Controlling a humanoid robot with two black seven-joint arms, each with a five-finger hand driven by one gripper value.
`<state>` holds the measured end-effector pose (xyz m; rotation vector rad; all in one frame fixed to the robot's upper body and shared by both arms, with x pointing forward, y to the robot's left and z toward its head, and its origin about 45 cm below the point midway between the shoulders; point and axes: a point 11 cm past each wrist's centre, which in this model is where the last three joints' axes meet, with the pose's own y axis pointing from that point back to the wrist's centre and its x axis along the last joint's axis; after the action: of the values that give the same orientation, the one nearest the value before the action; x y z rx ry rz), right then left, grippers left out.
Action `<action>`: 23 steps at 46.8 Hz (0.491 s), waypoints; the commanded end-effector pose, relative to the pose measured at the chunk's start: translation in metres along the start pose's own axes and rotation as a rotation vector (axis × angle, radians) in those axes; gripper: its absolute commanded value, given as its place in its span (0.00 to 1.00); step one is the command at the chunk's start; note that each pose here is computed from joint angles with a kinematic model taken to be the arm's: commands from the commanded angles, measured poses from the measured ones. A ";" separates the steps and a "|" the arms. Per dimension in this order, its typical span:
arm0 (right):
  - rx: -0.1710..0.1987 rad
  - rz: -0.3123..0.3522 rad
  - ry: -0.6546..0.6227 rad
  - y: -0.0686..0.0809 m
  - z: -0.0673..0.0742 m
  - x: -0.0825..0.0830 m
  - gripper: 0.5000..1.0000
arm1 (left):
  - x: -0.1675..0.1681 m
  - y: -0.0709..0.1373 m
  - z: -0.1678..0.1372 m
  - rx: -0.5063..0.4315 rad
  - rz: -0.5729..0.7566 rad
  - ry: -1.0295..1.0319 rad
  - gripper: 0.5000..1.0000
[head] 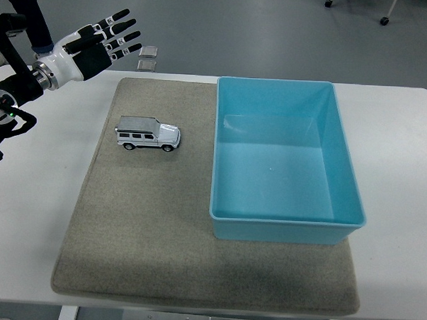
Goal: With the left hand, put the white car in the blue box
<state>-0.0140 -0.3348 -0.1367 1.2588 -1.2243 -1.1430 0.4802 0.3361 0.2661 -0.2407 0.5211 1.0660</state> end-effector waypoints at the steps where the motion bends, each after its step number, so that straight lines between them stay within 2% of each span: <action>1: 0.000 0.000 -0.001 0.000 0.001 0.000 0.87 | 0.001 0.000 -0.001 0.001 0.004 0.001 1.00; 23: -0.001 0.000 0.001 0.000 0.000 0.000 0.87 | 0.010 0.006 0.007 -0.015 0.033 -0.027 0.99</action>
<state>-0.0145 -0.3348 -0.1367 1.2574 -1.2241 -1.1436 0.4812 0.3476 0.2660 -0.2410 0.5042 1.1022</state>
